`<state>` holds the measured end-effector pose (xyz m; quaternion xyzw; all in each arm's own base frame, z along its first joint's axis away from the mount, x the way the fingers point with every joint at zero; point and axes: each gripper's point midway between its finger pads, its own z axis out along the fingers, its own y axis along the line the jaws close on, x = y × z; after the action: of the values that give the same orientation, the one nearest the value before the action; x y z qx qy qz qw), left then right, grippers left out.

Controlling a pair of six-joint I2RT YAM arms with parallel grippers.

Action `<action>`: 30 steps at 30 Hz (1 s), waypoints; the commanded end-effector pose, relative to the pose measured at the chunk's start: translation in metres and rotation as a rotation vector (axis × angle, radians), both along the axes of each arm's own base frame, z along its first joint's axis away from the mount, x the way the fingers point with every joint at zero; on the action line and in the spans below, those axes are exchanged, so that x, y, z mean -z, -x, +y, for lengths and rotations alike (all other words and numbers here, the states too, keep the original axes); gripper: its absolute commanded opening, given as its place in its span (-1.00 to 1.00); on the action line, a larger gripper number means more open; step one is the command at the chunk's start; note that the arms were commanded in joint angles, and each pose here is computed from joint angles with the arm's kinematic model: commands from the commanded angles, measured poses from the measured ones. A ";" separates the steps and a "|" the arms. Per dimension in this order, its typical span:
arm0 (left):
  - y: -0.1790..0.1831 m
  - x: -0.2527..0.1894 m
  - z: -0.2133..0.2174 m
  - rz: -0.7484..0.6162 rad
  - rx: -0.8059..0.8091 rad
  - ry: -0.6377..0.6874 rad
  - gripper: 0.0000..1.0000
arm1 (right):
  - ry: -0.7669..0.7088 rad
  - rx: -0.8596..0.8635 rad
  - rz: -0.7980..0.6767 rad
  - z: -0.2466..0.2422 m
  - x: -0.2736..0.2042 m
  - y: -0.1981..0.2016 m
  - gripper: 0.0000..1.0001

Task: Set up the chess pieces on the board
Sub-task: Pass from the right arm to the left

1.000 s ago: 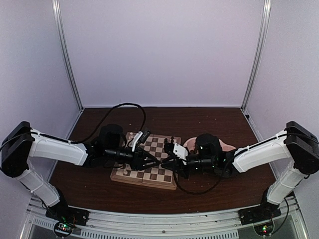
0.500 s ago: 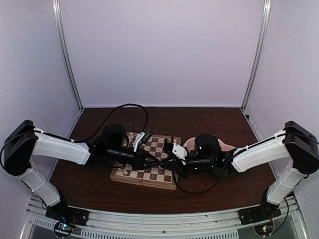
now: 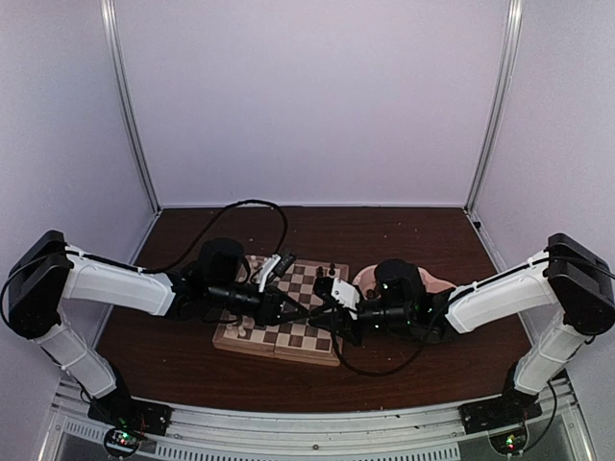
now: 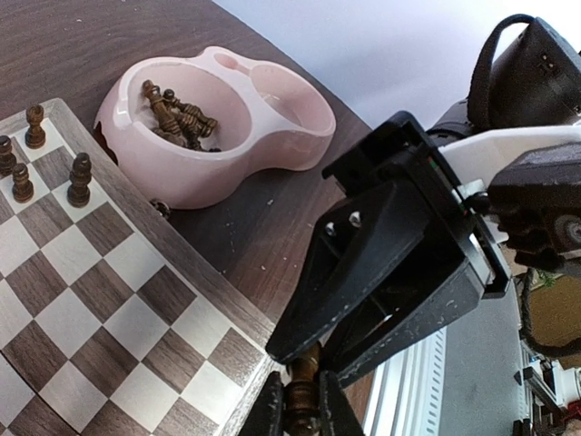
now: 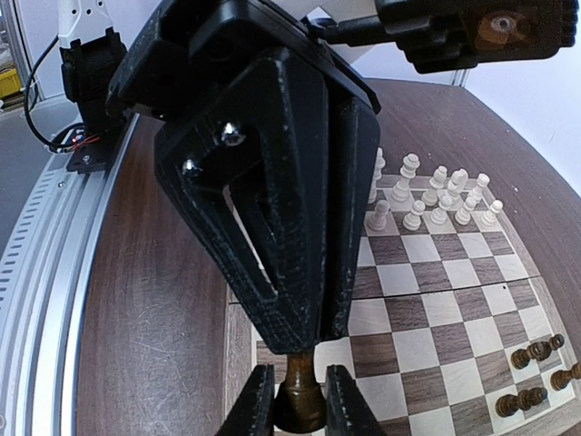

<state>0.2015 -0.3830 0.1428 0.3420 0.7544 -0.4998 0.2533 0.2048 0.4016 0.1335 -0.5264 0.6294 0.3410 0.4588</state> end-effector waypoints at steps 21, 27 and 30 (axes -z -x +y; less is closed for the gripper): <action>-0.015 -0.004 0.004 -0.157 -0.076 -0.157 -0.87 | -0.074 0.144 -0.077 -0.012 -0.024 -0.018 -0.03; -0.019 0.000 0.006 -0.190 -0.096 -0.212 -0.87 | -0.101 0.206 -0.099 -0.023 -0.034 -0.023 0.02; -0.021 0.003 0.008 -0.199 -0.110 -0.240 -0.87 | -0.113 0.230 -0.102 -0.026 -0.036 -0.025 0.06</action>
<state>0.2135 -0.3739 0.1283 0.3684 0.8007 -0.3783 0.2828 0.2250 0.3807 0.1544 -0.4696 0.6430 0.2988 0.5261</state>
